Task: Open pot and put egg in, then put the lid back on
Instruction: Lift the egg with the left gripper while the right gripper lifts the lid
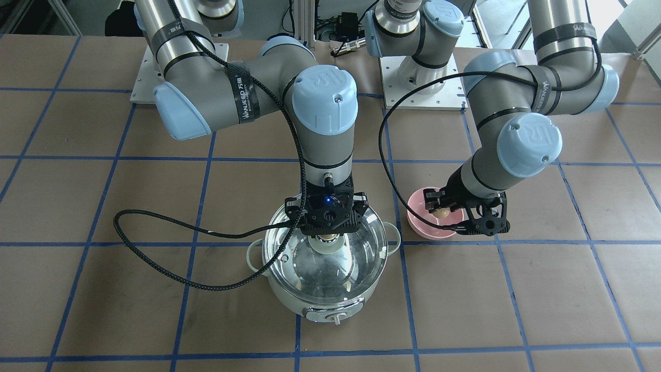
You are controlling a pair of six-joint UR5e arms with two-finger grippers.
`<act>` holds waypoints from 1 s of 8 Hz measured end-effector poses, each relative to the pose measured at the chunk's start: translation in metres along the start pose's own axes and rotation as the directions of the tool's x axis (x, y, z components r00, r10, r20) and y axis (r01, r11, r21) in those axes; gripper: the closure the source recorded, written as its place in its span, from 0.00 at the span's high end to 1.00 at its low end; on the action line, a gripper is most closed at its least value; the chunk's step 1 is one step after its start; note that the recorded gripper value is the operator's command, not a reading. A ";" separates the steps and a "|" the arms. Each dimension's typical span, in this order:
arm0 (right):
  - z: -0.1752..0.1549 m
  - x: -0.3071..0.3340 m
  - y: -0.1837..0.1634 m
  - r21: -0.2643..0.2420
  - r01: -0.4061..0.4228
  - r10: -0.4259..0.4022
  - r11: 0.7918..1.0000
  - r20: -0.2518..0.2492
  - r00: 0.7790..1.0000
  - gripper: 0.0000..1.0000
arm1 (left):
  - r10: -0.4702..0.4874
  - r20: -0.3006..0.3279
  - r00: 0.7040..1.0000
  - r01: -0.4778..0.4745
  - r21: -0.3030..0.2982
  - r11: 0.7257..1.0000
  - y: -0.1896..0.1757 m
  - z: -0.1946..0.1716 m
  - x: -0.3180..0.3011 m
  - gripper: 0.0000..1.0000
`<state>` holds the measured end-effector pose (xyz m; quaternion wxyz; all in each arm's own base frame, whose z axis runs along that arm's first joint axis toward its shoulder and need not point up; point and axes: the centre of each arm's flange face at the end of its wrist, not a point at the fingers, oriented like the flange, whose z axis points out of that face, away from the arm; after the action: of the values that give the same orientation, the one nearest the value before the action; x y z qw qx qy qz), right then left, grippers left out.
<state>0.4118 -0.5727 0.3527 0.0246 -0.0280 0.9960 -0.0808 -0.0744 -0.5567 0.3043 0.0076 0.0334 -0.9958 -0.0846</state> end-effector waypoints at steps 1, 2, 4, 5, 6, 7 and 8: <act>-0.008 0.004 -0.001 0.009 0.006 -0.006 1.000 0.004 1.000 0.00 | 0.006 -0.012 1.000 -0.005 0.045 0.999 0.008 -0.026 0.004 0.13; -0.025 0.011 -0.003 0.026 0.012 -0.012 1.000 0.009 1.000 0.00 | 0.012 -0.021 1.000 -0.010 0.083 0.996 0.017 -0.048 0.008 0.08; -0.071 0.051 -0.008 0.047 0.015 -0.015 0.999 0.004 1.000 0.00 | 0.033 -0.027 0.999 -0.030 0.122 0.992 0.030 -0.069 0.023 0.07; -0.096 0.088 -0.013 0.040 0.016 -0.015 0.999 -0.009 1.000 0.00 | 0.035 -0.030 0.999 -0.031 0.129 0.991 0.033 -0.072 0.031 0.05; -0.116 0.129 -0.017 0.023 0.026 -0.025 0.999 -0.025 0.999 0.00 | 0.017 -0.041 0.999 -0.011 0.136 0.991 0.034 -0.073 0.042 0.01; -0.133 0.170 -0.018 0.003 0.030 -0.030 1.000 -0.039 0.999 0.00 | -0.012 -0.070 0.997 0.023 0.157 0.987 0.031 -0.075 0.062 0.00; -0.148 0.206 -0.013 -0.018 0.039 -0.040 0.999 -0.051 0.998 0.00 | -0.037 -0.098 0.995 0.054 0.180 0.982 0.024 -0.076 0.093 0.00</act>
<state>0.1993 -0.5742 0.4917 -0.0029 -0.0457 0.9962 -0.0735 -0.1672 -0.5521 0.3838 0.0494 0.0607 -0.9969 0.0086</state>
